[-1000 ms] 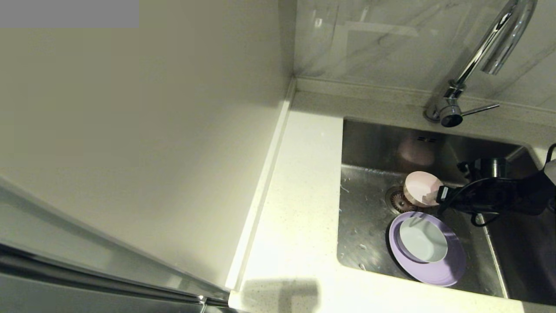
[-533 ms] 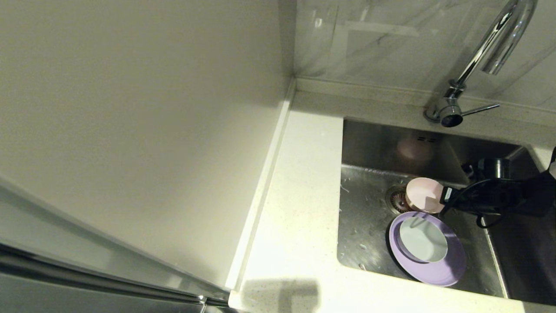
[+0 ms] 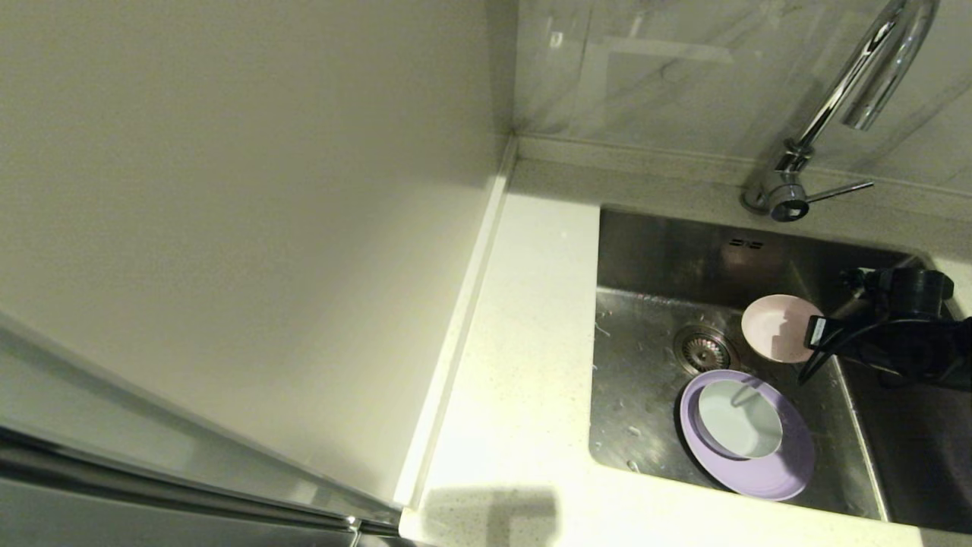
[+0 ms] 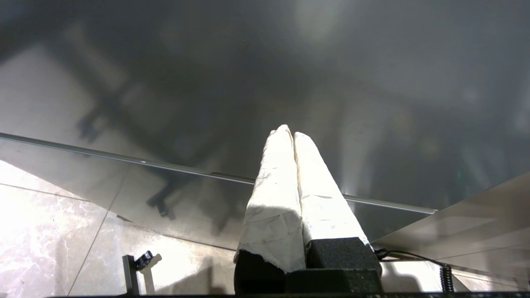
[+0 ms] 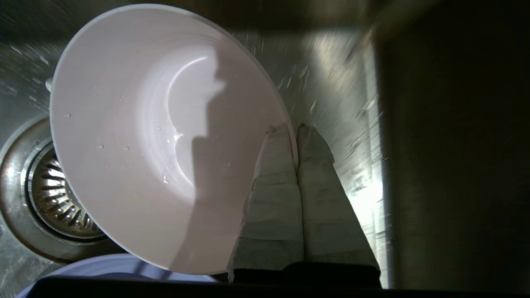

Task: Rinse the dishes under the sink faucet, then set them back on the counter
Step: Place the bowl on the table

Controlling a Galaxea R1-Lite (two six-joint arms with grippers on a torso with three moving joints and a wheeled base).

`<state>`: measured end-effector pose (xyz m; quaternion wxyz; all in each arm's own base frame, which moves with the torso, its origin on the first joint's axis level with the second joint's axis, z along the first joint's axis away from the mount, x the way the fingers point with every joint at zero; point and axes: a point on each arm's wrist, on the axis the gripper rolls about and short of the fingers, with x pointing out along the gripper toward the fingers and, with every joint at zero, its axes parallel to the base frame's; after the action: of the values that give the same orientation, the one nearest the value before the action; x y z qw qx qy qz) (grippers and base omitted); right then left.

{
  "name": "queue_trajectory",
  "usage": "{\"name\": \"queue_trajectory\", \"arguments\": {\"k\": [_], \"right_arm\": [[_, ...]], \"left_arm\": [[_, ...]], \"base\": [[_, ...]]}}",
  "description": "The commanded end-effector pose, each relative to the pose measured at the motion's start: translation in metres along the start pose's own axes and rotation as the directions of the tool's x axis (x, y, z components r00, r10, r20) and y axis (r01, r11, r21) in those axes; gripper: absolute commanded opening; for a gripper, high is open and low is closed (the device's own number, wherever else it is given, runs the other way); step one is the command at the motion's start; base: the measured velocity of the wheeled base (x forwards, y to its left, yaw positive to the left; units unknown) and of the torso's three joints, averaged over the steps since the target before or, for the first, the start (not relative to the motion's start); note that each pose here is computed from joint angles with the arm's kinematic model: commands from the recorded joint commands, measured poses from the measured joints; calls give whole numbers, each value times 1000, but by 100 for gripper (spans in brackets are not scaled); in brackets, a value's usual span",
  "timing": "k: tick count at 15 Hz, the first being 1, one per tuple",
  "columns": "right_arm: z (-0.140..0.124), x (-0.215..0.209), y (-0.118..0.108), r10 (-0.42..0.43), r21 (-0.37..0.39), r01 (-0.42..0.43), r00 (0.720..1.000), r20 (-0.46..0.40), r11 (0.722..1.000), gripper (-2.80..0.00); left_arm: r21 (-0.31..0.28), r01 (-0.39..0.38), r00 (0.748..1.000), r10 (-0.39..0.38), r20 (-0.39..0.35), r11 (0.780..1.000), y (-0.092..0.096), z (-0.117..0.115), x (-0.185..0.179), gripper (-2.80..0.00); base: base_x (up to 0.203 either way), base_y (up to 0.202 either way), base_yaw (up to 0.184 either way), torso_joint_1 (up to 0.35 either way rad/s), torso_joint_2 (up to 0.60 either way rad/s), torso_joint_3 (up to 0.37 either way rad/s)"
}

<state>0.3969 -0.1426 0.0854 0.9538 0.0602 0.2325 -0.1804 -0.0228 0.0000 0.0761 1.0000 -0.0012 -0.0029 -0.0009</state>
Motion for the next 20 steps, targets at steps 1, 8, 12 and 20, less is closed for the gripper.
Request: {"name": "queue_trajectory", "arguments": {"k": [1,8,12,20], "right_arm": [[21,-29,-3,-20,-41,24,996,90,999,-280],[31,-133,-5,-39,-124,64,981,192,990,-280],[44,-185,-6,-78,-202,151,940,331,968,-280],[81,-225,-4,-23,-393,453,678,735,800,-280]], "left_arm": [[-1,0,1000,0,-3,1000,0,-1,0,-280],[-1,0,1000,0,-3,1000,0,-1,0,-280],[-1,0,1000,0,-1,1000,0,0,0,-280],[-1,0,1000,0,-3,1000,0,-1,0,-280]], "base": [[0,0,0,0,0,0],[0,0,0,0,0,0],[0,0,0,0,0,0],[0,0,0,0,0,0]]}}
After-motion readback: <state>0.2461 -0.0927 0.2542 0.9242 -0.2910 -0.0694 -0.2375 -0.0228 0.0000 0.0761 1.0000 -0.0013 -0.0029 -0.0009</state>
